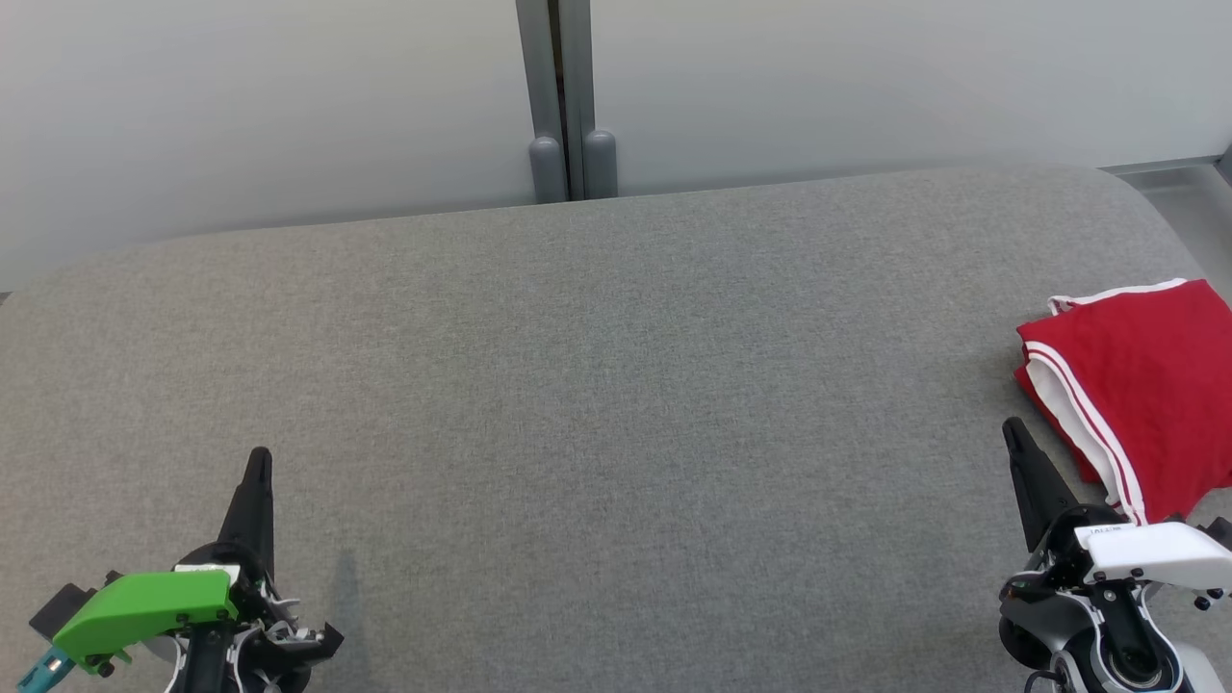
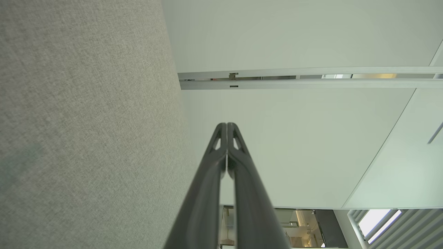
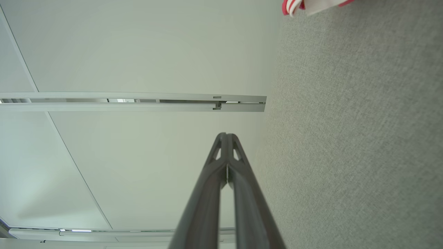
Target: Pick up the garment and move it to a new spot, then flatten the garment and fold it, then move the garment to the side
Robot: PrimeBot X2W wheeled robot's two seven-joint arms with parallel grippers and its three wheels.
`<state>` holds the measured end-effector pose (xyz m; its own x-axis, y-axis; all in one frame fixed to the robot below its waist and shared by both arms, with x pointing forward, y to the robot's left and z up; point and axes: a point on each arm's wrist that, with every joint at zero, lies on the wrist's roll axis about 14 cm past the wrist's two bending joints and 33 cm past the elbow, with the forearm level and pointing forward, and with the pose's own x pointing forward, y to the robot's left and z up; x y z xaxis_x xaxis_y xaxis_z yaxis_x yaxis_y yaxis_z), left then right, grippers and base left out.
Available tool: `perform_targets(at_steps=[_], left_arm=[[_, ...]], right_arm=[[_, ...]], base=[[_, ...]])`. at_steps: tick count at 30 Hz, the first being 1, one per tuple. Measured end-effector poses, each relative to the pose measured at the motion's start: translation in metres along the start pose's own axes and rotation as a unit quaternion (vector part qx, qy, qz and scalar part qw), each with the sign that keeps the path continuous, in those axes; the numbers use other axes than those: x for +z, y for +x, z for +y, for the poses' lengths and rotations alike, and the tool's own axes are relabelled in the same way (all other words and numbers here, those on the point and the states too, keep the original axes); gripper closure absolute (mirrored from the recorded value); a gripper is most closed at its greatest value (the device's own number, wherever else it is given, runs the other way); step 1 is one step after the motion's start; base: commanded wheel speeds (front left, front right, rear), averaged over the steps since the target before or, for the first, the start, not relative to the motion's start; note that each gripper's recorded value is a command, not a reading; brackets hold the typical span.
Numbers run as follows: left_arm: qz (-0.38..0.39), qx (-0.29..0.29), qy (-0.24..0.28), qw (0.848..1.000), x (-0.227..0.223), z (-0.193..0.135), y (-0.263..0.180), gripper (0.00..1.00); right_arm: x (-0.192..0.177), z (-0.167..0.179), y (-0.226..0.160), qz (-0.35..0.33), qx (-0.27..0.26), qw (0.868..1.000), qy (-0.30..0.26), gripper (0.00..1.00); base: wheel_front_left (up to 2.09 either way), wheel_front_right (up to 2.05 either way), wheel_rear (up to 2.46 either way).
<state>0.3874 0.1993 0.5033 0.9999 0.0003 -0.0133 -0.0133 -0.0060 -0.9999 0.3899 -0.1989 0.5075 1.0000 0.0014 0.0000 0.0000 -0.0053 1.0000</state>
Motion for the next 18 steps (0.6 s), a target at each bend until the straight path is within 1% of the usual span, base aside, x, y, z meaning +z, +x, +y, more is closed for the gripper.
perform_targets(at_steps=[18], left_arm=[[0.0, 0.0, 0.0, 1.0, 0.0, -0.0003, 0.0001, 1.0]], right_arm=[[0.0001, 0.0001, 0.0, 0.0, 0.0, 1.0, 0.0, 1.0]], base=[[0.0, 0.0, 0.0]])
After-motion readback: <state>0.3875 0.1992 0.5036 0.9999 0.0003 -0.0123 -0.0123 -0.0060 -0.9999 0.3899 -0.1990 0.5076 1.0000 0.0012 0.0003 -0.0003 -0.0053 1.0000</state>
